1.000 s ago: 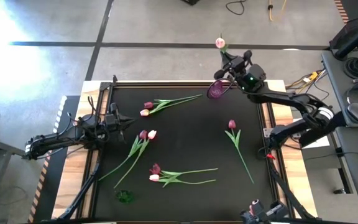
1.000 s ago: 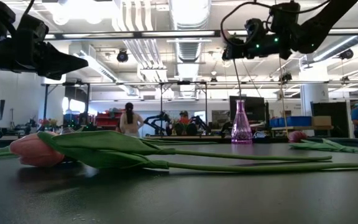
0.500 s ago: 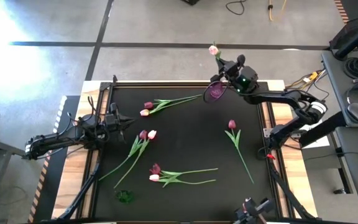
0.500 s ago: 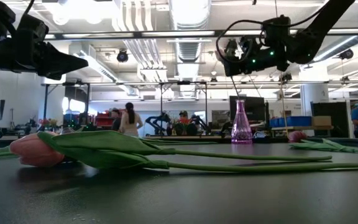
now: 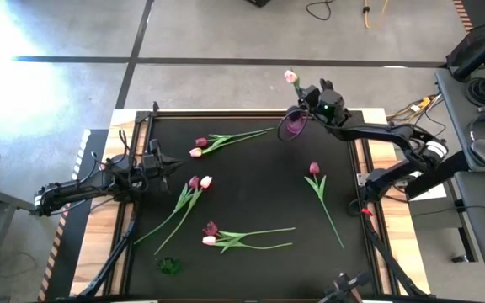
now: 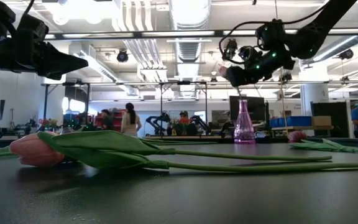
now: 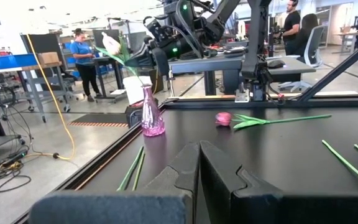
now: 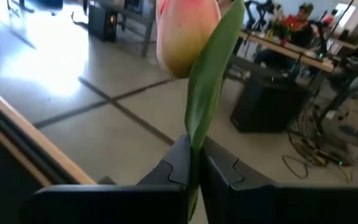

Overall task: Sort flowers into vase by color
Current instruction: Put the pink flower into the violet vase

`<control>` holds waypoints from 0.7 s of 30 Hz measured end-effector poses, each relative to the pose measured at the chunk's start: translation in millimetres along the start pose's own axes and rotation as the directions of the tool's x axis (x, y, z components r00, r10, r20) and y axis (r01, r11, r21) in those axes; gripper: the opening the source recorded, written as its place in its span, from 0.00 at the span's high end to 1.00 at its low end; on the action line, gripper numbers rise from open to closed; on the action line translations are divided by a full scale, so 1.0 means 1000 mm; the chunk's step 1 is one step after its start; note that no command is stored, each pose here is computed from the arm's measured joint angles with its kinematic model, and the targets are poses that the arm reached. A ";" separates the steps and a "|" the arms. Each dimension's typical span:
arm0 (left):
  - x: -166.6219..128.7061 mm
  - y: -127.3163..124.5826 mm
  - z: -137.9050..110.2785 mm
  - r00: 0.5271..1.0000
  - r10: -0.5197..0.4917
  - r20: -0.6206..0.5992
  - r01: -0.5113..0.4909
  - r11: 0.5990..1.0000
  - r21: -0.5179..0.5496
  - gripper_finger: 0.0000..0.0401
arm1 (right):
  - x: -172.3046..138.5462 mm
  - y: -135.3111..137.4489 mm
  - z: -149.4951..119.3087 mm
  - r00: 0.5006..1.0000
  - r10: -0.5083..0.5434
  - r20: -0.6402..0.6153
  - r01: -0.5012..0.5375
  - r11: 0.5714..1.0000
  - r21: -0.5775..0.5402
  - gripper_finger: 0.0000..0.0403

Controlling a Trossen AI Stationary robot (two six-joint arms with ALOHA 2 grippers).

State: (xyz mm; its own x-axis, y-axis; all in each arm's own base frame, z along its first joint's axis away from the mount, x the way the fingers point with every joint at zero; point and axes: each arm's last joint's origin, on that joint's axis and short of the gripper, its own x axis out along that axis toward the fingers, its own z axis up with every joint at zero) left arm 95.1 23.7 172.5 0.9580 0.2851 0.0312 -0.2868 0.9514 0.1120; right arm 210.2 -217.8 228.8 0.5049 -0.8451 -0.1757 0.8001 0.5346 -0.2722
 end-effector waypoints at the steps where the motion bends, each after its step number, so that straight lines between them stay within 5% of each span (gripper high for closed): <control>1: 0.000 0.000 0.000 1.000 0.000 0.000 0.000 1.000 0.000 1.00 | -0.002 -0.001 0.000 1.000 -0.005 -0.013 0.005 1.000 -0.003 0.95; 13: 0.000 0.000 0.000 1.000 0.000 0.000 0.000 1.000 0.000 1.00 | -0.019 -0.006 0.007 0.997 0.005 -0.073 -0.003 1.000 0.017 0.68; 21: 0.000 0.000 0.000 1.000 0.000 0.000 0.000 1.000 0.000 1.00 | -0.023 -0.008 0.012 0.998 0.001 -0.055 0.001 1.000 0.029 0.59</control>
State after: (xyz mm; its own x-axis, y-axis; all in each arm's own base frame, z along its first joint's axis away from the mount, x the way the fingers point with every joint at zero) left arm 95.1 23.8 172.4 0.9579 0.2853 0.0310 -0.2870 0.9513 0.1124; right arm 195.8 -203.0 246.2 0.4872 -0.8431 -0.2275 0.8095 0.5338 -0.2445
